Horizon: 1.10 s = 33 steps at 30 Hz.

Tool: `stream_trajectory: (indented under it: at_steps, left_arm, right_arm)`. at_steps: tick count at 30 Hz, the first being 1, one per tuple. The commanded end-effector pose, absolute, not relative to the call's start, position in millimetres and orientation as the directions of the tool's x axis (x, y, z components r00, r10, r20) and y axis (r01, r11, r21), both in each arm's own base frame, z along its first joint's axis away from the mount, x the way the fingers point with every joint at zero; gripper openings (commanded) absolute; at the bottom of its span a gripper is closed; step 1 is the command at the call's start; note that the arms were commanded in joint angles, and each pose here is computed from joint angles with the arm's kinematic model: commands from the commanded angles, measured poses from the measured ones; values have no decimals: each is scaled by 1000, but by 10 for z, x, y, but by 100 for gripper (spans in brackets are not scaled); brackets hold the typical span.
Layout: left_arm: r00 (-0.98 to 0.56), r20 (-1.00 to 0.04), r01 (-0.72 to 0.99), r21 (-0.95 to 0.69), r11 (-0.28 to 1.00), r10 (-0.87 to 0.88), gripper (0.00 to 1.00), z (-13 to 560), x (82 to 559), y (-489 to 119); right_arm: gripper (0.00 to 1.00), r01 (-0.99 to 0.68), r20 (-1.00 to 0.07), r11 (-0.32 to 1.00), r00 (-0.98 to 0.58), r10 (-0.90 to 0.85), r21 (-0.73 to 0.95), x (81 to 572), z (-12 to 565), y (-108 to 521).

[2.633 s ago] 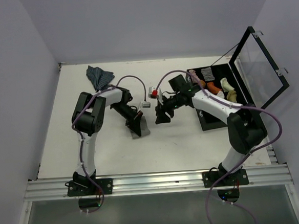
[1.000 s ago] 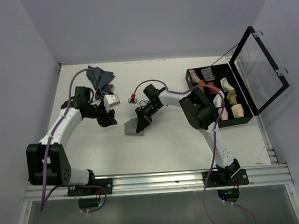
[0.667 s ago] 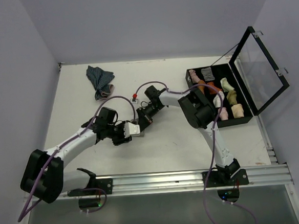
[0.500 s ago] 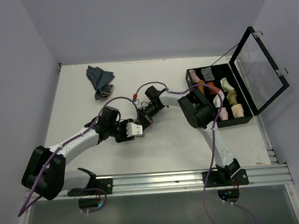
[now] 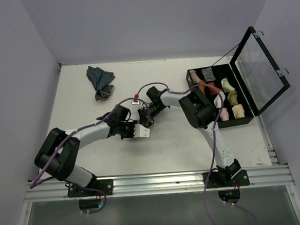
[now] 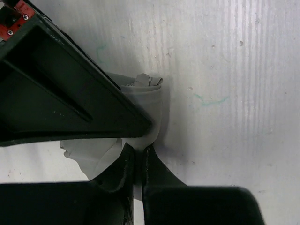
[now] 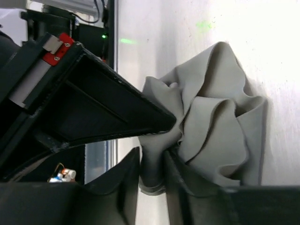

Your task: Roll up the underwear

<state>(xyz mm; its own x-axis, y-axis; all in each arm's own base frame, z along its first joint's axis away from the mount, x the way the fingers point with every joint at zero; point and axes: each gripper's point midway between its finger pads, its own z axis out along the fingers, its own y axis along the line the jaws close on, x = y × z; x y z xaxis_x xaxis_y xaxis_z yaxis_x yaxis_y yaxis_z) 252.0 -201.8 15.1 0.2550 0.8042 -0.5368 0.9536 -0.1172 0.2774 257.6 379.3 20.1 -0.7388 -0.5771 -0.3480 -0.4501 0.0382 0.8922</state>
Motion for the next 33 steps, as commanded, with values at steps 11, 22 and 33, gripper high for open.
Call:
stream_trajectory:
  at_steps: [11, 22, 33]
  left_arm:
    - [-224, -388, 894, -448, 29, 894, 0, -121, 1611, -1813]
    - [-529, -164, 687, -659, 307, 832, 0, -495, 2127, -1839]
    - [-562, -146, 653, -683, 328, 814, 3, -597, 2541, -1924]
  right_arm:
    - [63, -709, -563, 289, -693, -450, 643, 3629, 776, 3071]
    - [52, -931, -756, 230, -363, -545, 282, 3220, 1241, 2696]
    - [55, -978, -746, 6, 154, -648, -207, 2873, 801, 3516]
